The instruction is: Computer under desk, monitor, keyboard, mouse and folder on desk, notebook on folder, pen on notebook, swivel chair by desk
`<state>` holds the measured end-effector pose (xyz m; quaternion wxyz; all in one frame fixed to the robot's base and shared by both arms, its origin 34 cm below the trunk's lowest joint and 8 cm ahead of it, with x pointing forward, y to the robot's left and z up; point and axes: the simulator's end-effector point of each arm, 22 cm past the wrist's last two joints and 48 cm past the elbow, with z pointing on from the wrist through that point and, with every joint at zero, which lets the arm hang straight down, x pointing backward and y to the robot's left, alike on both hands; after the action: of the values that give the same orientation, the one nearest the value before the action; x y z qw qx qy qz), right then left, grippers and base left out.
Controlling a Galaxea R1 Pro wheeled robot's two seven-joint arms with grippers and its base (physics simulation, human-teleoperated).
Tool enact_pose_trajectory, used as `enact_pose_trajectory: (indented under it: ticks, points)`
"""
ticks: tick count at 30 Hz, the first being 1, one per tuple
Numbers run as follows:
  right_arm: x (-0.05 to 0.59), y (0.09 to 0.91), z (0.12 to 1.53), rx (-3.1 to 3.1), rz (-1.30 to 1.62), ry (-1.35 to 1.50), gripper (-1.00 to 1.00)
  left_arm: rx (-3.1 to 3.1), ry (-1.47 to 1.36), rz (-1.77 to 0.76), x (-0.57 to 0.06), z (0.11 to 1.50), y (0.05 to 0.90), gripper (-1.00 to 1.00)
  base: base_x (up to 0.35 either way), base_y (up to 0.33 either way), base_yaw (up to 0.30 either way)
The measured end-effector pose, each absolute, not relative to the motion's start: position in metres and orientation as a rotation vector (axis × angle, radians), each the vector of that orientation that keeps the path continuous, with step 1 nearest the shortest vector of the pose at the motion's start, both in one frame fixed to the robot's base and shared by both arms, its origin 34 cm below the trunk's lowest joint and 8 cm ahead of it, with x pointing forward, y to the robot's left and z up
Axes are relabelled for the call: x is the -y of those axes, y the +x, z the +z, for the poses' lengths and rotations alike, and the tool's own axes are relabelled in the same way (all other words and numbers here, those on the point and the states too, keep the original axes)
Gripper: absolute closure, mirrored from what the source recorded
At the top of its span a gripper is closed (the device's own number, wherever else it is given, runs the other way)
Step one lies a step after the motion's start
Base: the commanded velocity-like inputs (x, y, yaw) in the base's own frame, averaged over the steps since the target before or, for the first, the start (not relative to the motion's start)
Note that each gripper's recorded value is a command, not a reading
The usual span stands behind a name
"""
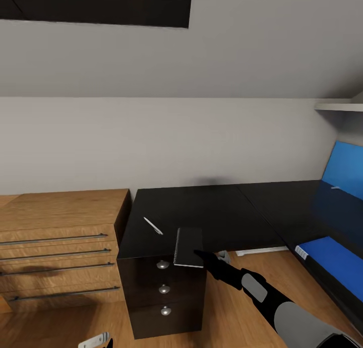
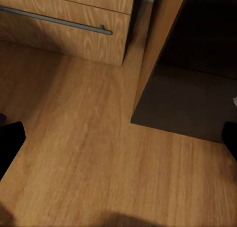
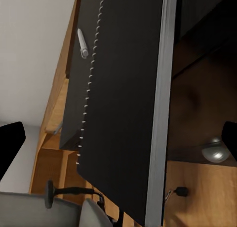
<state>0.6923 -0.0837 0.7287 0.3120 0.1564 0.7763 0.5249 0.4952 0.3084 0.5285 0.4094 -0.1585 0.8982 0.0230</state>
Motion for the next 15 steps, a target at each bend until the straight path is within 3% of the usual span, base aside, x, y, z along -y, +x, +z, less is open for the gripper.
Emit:
enact_pose_trajectory:
  ticks: [15]
  points:
    - [0.089,0.688,0.717,-2.073,1.372,0.438,-1.0,-2.263,-0.402,0.061,-0.31,0.528,0.495,-1.0,0.0,0.0,0.0]
